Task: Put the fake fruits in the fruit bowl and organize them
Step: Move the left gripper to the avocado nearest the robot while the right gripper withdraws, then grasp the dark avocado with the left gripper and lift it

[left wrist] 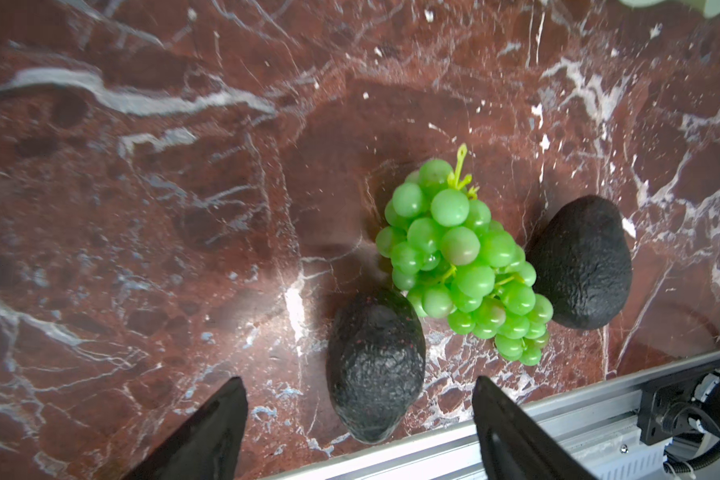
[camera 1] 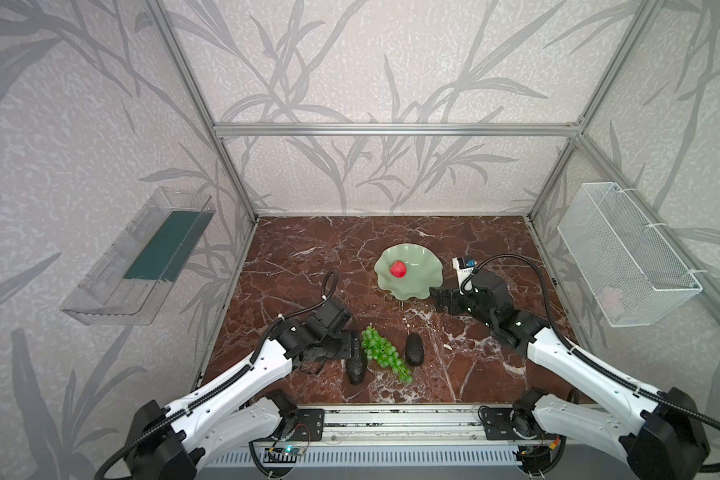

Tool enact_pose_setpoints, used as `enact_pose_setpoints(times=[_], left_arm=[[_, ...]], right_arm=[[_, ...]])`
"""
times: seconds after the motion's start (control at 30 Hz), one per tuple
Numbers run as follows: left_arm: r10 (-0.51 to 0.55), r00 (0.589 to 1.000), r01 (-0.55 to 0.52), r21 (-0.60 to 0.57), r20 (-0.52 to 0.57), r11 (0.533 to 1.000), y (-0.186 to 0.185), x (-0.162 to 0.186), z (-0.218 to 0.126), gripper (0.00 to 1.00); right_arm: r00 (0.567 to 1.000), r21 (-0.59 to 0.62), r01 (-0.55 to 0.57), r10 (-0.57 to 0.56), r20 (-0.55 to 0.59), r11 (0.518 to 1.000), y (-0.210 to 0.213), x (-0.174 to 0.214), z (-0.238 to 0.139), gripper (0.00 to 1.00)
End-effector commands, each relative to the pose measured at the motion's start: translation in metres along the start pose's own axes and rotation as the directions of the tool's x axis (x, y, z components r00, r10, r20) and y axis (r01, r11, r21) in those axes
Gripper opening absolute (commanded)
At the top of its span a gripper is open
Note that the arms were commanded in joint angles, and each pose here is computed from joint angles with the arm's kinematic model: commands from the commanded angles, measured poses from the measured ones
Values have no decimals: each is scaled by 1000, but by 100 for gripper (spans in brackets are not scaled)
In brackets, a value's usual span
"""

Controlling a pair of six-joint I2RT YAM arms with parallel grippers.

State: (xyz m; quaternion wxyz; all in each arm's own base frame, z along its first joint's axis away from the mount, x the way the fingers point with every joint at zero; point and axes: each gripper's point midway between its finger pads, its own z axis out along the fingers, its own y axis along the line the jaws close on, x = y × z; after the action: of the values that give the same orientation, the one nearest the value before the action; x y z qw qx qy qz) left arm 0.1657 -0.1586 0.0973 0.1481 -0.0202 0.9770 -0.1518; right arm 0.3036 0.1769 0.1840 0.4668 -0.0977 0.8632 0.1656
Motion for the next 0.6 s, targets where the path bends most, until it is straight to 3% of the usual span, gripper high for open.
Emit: enact_pose_setpoints(times=[0.0,0.37,0.57], left_arm=[[-21,1000,21,-23,1,1000,-3,9,13,85],[33,998,-39,-100,-56,994,4,26,39,84],[24,997,-31,-110,-70,993,9,32,49,79]], right_arm=[[1000,27,-11,11,2,1000,-6,2,-3,99],[1000,25,-15,15,2,1000,-6,3,-2,99],[1000,33,-19,19,5,999,-8,6,-2,99]])
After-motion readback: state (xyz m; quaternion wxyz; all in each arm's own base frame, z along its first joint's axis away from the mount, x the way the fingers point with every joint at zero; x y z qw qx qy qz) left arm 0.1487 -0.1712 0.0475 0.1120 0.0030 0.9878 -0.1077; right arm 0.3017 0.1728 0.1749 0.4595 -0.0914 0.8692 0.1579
